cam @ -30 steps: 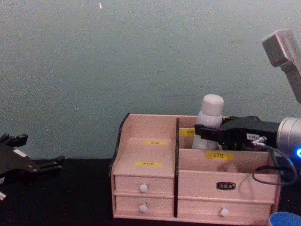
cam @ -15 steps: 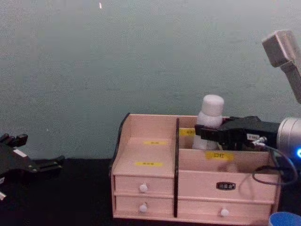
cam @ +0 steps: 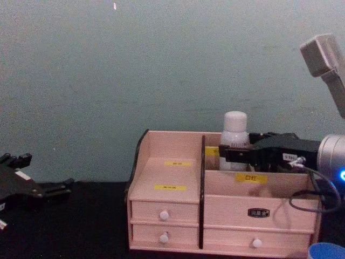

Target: Pick up the facial cleanser and watermelon frost from the table and place them into the tiered storage box.

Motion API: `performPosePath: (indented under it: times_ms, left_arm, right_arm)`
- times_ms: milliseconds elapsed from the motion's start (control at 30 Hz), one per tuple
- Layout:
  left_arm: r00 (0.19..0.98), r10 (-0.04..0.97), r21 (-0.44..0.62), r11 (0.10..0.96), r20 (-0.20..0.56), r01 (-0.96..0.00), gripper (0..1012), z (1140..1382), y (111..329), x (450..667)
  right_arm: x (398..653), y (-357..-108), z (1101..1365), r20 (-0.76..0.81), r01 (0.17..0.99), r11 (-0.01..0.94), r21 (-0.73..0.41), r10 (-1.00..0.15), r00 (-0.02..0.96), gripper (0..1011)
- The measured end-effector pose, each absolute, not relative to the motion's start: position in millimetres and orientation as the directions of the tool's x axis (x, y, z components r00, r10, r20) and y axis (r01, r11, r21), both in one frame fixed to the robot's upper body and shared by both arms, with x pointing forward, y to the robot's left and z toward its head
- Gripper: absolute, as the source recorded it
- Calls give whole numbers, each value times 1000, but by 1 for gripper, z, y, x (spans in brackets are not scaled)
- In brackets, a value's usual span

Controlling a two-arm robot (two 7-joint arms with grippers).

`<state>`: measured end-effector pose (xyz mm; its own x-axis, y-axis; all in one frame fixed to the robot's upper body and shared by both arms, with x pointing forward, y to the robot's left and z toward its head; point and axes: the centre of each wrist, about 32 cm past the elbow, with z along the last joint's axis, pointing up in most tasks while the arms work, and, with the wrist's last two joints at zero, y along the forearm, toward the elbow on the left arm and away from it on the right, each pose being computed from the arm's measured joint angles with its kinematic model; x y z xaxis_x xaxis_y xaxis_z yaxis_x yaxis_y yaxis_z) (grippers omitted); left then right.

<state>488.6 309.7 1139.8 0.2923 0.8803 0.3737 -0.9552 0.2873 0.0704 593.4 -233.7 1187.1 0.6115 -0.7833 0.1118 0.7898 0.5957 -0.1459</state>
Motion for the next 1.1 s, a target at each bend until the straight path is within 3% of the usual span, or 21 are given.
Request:
performPosePath:
  times_ms: [133, 700, 1100]
  left_arm:
    - [292, 880, 70, 287, 374, -955, 1001, 1140, 310, 489]
    - [292, 880, 70, 287, 374, -955, 1001, 1140, 310, 489]
    - [292, 880, 70, 287, 374, -955, 1001, 1140, 310, 489]
  right_arm:
    - [593, -234, 1187, 112, 790, 596, -145, -783, 611, 1002]
    - [579, -236, 1197, 136, 804, 591, -65, -793, 594, 1002]
    - [544, -259, 1210, 148, 783, 622, -20, -773, 617, 1002]
